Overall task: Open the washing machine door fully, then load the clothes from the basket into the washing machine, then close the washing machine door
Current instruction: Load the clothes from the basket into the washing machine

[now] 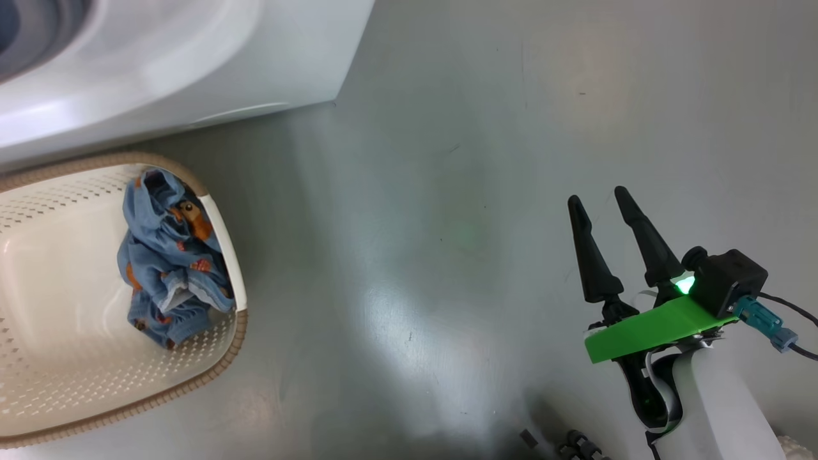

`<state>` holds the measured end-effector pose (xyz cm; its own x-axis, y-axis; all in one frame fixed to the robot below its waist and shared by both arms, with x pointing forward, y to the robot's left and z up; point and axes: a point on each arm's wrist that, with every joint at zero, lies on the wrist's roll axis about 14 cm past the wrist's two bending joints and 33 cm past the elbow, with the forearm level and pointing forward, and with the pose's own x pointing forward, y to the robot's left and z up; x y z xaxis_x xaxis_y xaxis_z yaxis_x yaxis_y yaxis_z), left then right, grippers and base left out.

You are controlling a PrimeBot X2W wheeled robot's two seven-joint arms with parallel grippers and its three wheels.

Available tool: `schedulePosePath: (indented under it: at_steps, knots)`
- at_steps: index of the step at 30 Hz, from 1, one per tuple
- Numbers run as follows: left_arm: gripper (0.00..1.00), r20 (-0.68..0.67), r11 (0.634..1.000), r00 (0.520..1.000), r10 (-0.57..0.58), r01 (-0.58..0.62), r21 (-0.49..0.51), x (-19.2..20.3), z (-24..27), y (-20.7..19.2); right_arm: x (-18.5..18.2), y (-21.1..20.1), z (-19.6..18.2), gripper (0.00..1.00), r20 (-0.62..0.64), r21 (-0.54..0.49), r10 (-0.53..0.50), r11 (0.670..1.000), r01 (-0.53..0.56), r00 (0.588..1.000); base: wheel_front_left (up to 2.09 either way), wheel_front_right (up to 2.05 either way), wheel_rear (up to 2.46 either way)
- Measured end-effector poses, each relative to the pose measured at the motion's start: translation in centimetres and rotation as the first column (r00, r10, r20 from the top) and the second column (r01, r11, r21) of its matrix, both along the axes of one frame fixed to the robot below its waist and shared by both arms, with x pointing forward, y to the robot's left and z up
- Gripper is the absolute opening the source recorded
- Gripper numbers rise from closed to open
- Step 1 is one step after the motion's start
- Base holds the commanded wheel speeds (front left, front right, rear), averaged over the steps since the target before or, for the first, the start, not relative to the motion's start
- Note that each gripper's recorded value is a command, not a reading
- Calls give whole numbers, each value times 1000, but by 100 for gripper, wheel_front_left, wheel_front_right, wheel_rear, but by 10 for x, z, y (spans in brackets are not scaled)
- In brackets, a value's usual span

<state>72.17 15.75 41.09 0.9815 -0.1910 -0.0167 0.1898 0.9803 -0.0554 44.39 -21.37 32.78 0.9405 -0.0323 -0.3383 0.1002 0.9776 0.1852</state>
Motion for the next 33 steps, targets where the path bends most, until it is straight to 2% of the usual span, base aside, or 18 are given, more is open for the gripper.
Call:
schedulePosePath:
  at_steps: [6, 14, 25, 33]
  knots:
    - [100, -37, 999, 999, 36, -36, -11, -4, -4, 11, 2, 2, 4, 100, 11, 6, 2, 1000, -2, 1000, 0, 0, 0]
    - [100, -41, 998, 998, 46, -48, -51, -16, 9, 5, 6, 4, 17, 100, 46, 12, 4, 1000, -5, 999, 0, 0, 0]
    - [100, -47, 996, 997, 57, -59, -63, -62, 26, 9, 10, 11, 50, 100, 123, 16, 27, 999, -29, 992, 0, 0, 0]
    - [100, -34, 993, 994, 100, -102, -52, -114, 38, 26, 5, 19, 76, 100, 178, 27, 41, 999, -47, 983, 0, 0, 0]
